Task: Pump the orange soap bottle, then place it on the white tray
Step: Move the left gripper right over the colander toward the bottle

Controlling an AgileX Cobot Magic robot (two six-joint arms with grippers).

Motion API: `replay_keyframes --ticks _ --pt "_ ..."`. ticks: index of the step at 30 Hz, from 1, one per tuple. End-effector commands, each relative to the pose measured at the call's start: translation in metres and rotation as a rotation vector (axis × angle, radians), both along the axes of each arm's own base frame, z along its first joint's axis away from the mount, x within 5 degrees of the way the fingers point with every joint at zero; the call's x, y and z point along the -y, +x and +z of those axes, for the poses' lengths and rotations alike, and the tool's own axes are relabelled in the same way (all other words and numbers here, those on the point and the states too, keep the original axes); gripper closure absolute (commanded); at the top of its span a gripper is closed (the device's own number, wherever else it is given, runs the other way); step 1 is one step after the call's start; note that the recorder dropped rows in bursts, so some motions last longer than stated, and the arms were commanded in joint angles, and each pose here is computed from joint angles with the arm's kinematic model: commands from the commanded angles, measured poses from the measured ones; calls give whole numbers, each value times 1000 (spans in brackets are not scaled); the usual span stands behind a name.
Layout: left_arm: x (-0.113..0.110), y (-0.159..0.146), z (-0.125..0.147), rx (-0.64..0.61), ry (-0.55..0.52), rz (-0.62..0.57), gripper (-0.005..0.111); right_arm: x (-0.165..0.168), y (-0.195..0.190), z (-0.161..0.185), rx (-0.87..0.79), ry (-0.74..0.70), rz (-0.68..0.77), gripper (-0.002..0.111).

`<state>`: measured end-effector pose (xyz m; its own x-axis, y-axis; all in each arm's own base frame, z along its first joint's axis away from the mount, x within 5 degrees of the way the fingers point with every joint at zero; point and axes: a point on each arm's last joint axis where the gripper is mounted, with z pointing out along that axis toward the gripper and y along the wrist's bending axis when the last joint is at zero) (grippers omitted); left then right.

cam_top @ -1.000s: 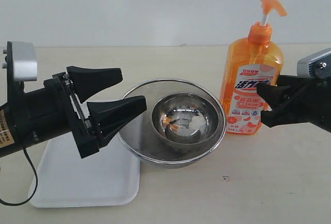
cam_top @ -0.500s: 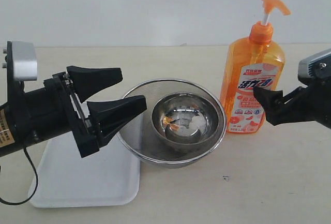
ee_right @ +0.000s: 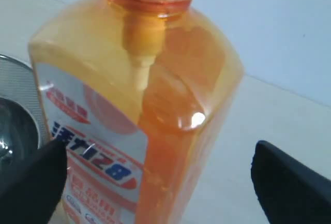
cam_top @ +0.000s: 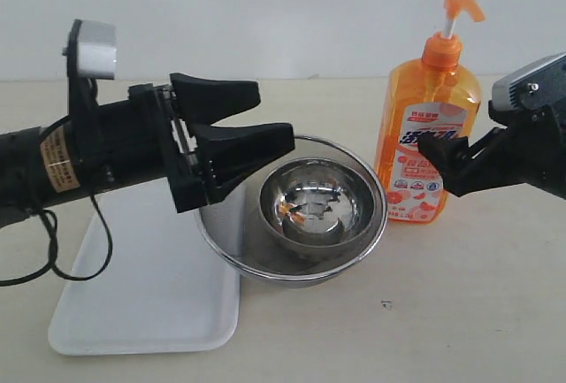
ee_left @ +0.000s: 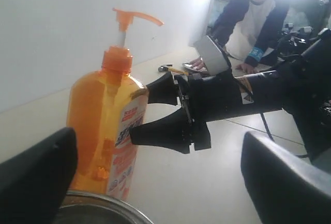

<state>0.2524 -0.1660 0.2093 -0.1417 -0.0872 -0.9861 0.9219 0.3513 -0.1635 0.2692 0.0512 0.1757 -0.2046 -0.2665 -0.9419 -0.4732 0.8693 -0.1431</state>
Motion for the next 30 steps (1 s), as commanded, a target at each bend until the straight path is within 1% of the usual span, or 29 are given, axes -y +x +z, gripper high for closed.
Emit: replay_keyframes --ticks 1,6,8,10,13,14,17,20,22,25,26,28,30 --pt "17 15 -7 -53 -12 -35 27 -3 0 1 11 -5 36 22" --pt "43 26 -10 -73 -22 -104 27 -3 0 3 14 19 27 22" --pt "54 27 -10 -78 -8 -128 27 -2 1 3 14 28 14 22" --pt "64 27 -13 -81 36 -125 27 -2 1 3 16 33 11 22" --pt "75 27 -17 -64 139 -136 27 -2 1 4 4 64 3 28" --pt "76 26 -17 -49 159 -154 27 -2 1 4 1 72 0 32" --pt "77 24 -15 -30 153 -188 27 -2 0 1 -22 68 4 40" --pt "77 24 -14 -30 144 -190 27 -2 -1 -1 -53 72 8 41" --pt "77 25 -15 -26 153 -174 27 -3 -2 -1 -59 81 6 41" --pt "77 27 -14 -29 138 -154 28 -4 -2 0 -59 93 14 41" --pt "77 28 -13 -27 132 -144 32 -4 -2 1 -59 98 13 41" --pt "75 32 -14 -48 135 -94 47 -3 -3 4 -62 104 1 41" --pt "74 35 -13 -49 124 -54 74 -1 -6 9 -68 100 -17 45"
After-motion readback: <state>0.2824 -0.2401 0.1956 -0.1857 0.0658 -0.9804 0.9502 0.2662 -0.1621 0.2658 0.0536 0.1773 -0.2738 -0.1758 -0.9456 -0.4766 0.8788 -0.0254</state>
